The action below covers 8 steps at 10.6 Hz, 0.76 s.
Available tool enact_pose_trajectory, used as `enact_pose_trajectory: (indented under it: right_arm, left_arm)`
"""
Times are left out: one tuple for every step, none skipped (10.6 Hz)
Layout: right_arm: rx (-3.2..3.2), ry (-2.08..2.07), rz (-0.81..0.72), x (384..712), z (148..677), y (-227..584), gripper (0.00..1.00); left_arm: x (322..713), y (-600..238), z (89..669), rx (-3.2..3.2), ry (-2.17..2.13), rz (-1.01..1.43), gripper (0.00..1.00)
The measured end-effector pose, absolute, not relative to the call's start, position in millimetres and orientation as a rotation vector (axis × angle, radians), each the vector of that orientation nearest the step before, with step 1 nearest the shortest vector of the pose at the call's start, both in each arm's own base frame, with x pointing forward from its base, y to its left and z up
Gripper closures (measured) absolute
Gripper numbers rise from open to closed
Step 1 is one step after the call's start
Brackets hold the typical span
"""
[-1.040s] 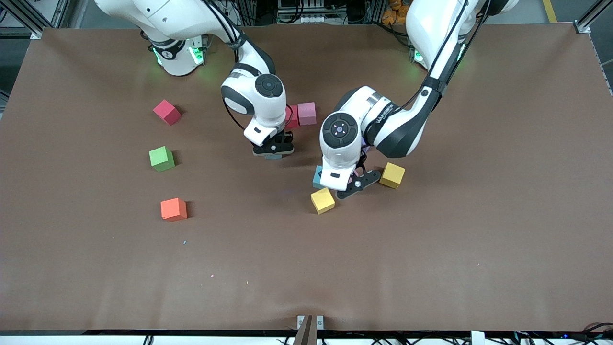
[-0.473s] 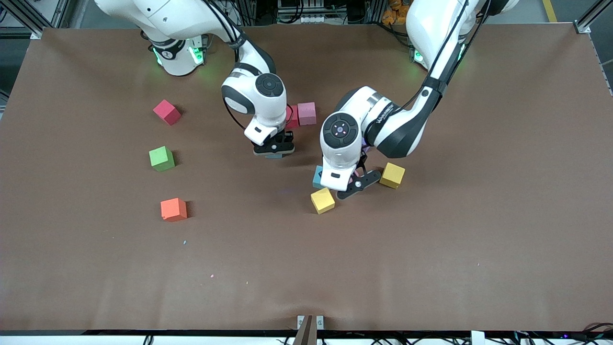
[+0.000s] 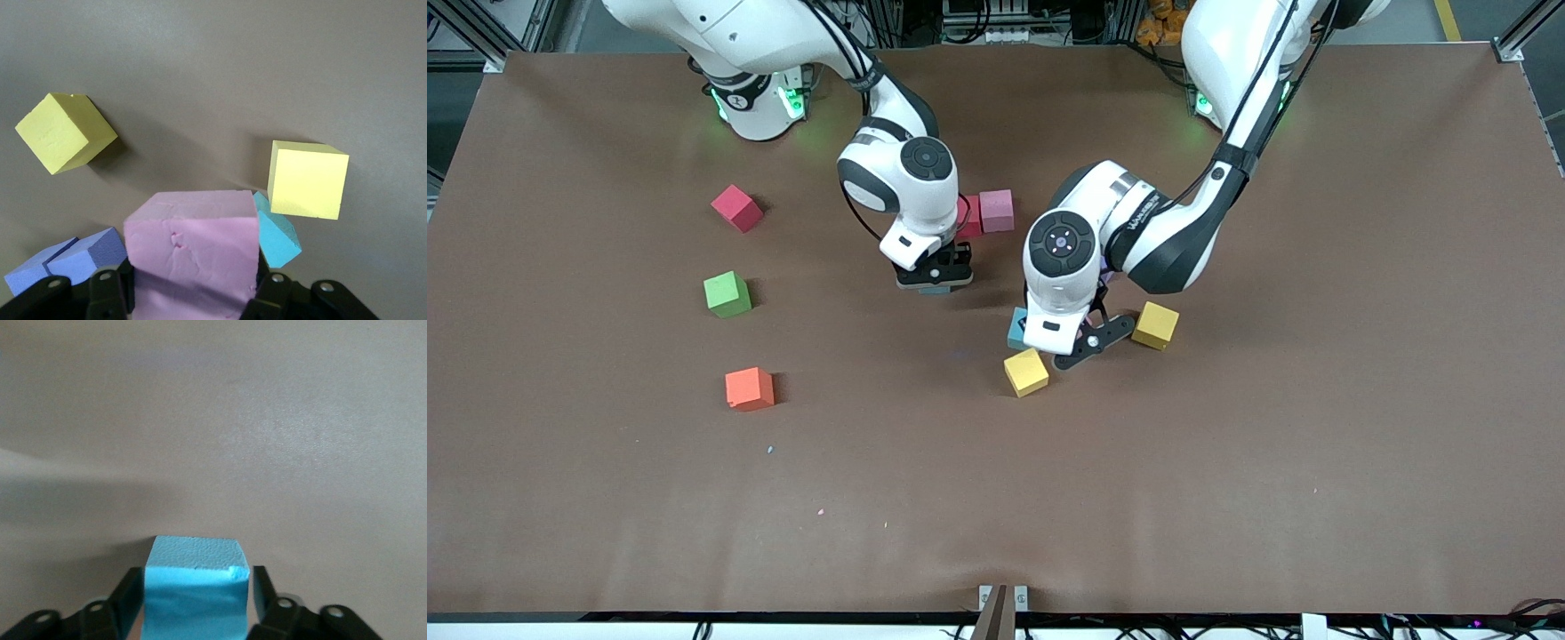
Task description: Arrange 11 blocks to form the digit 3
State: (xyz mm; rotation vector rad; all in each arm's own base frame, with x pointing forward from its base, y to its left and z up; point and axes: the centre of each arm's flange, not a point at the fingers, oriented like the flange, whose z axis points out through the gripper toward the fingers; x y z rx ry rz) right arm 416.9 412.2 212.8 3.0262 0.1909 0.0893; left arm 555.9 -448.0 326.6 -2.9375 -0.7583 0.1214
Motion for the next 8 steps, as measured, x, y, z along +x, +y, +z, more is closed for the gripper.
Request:
enact_pose_trajectory:
  right_arm:
    - [3.031, 0.176, 0.096, 423, 215, 409, 0.03]
    - [3.038, 0.158, 0.110, 431, 220, 405, 0.00]
    - [3.046, 0.130, 0.132, 441, 228, 399, 0.00]
    - [3.054, 0.094, 0.157, 454, 238, 391, 0.00]
    - [3.060, 0.044, 0.181, 469, 247, 379, 0.00]
    - [3.060, -0.004, 0.199, 484, 255, 361, 0.00]
    - [3.055, -0.048, 0.207, 501, 261, 338, 0.00]
    - [3.043, -0.064, 0.205, 518, 264, 311, 0.00]
  left_arm:
    - [556, -448, 327, -2.937, -0.759, 0.122, 0.38]
    - [556, -448, 327, -2.937, -0.760, 0.122, 0.38]
    - [556, -448, 327, -2.934, -0.774, 0.122, 0.38]
    - [556, -448, 327, -2.923, -0.810, 0.121, 0.38]
    - [554, -450, 326, -2.906, -0.870, 0.125, 0.38]
    - [552, -453, 325, -2.883, -0.960, 0.146, 0.38]
    - [549, -455, 323, -2.851, -1.056, 0.171, 0.38]
    - [546, -457, 321, -2.820, -1.130, 0.183, 0.38]
